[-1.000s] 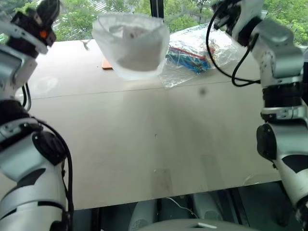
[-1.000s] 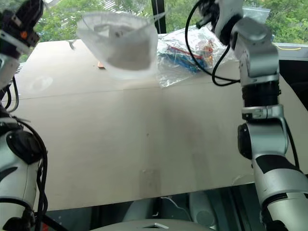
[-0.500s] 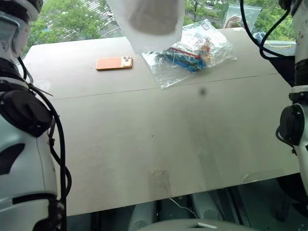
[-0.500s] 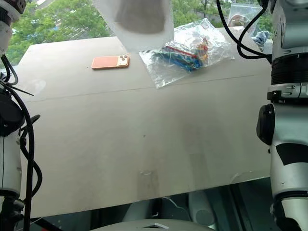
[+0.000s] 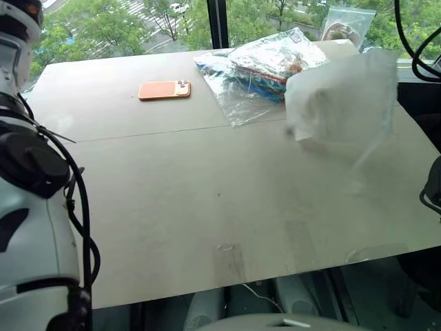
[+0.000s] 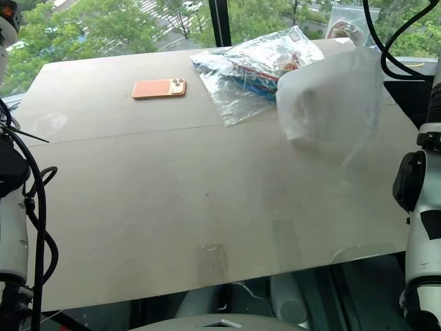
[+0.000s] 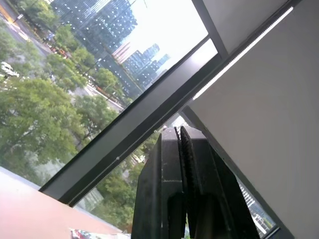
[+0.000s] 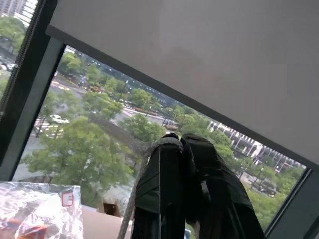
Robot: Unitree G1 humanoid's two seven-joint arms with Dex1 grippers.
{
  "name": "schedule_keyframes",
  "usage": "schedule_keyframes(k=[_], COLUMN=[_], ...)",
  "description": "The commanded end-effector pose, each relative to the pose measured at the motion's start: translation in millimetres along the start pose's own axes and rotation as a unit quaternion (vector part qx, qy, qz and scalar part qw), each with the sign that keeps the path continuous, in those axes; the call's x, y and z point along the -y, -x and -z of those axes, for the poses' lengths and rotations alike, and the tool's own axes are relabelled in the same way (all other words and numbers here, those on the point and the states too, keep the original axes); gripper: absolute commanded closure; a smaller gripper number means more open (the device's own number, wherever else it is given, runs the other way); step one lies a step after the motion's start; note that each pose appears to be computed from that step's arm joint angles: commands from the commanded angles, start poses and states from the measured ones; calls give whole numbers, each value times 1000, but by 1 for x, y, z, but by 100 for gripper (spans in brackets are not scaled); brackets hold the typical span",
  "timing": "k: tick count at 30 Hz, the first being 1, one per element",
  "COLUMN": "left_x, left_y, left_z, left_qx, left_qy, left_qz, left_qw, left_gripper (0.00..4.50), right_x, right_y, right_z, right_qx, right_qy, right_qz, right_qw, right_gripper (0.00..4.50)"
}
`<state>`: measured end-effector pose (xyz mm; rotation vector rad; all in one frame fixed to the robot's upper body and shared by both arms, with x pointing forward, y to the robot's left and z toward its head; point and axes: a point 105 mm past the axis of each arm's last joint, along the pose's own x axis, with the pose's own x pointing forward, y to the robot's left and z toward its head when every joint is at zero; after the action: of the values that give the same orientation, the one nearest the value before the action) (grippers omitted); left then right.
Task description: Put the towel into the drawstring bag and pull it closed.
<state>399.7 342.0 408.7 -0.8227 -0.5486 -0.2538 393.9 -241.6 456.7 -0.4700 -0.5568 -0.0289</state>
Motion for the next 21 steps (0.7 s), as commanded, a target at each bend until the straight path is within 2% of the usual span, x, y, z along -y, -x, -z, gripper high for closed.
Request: schedule_keyframes(k=[1,3,6,9,12,14,18,21], left_x=[25,29,28,26,26,18,28,41], left_y=[-1,10,36,62,81,96,155,170], left_z=[59,99,144,172,188,208,266,282], left_qx=[-126,-191,-250,-282,-310,-348,-460,-459], left_qy=[-50,-43,-21,-10,-20,-10,-15,16], left_qz=[97,128,143,139,142,118,143,152], left_qw=[986,972,958,949,940,930,876,875], left_gripper=[445,445,445,445,445,445,445,445], right_x=[-37,-52,-66,-70,-66,-65,-71,-75], right_y=[11,16,18,18,15,10,3,3], right_z=[-33,-45,-71,-105,-139,-159,-174,-181], right_qx=[43,45,65,104,147,171,191,198], right_qy=[-59,-86,-111,-131,-146,-154,-140,-148], right_qz=[-107,-149,-186,-208,-212,-214,-224,-239], right_qw=[992,984,974,964,955,949,945,939], right_gripper=[450,450,450,450,450,450,450,450])
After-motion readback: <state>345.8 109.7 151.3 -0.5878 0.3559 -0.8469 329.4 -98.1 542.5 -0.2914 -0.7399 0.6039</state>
